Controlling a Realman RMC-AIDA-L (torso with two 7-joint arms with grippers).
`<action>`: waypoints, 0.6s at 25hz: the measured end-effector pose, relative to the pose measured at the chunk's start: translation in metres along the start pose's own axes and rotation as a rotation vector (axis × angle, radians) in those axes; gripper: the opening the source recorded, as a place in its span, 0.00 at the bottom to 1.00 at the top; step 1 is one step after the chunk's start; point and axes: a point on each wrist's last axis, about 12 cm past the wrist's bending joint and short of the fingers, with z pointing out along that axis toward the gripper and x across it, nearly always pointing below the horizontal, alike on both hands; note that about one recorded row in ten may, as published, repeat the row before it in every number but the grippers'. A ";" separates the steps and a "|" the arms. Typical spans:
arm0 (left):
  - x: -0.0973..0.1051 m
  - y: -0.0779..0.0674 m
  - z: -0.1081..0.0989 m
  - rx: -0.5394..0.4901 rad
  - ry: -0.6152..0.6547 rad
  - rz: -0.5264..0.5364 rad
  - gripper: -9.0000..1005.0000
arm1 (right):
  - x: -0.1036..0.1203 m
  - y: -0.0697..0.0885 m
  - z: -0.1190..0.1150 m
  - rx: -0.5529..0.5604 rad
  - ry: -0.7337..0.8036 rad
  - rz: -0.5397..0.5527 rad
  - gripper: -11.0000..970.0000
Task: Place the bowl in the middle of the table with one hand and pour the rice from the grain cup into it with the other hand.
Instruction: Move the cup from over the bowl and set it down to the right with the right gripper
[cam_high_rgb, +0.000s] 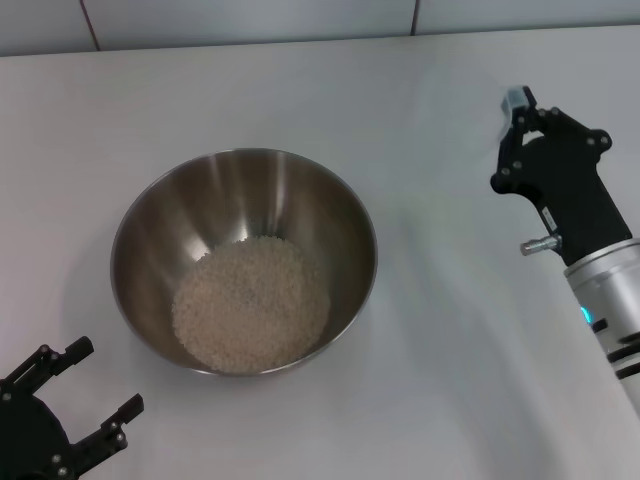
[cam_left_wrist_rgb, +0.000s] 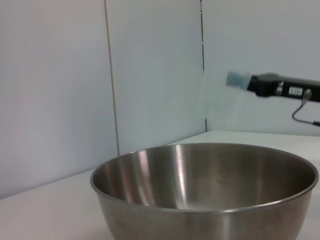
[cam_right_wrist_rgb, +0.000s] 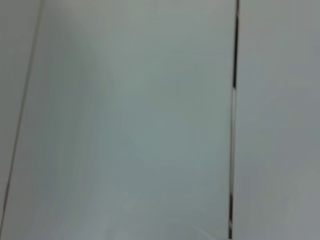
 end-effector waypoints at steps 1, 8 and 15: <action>0.000 0.000 0.000 0.000 0.000 0.000 0.80 | 0.008 -0.007 0.002 -0.009 0.046 0.021 0.02; 0.000 -0.001 0.002 0.002 -0.004 -0.001 0.80 | 0.023 -0.012 0.015 -0.060 0.174 0.000 0.02; 0.000 -0.001 0.002 0.001 -0.005 -0.002 0.80 | 0.032 -0.003 0.030 -0.135 0.279 -0.023 0.03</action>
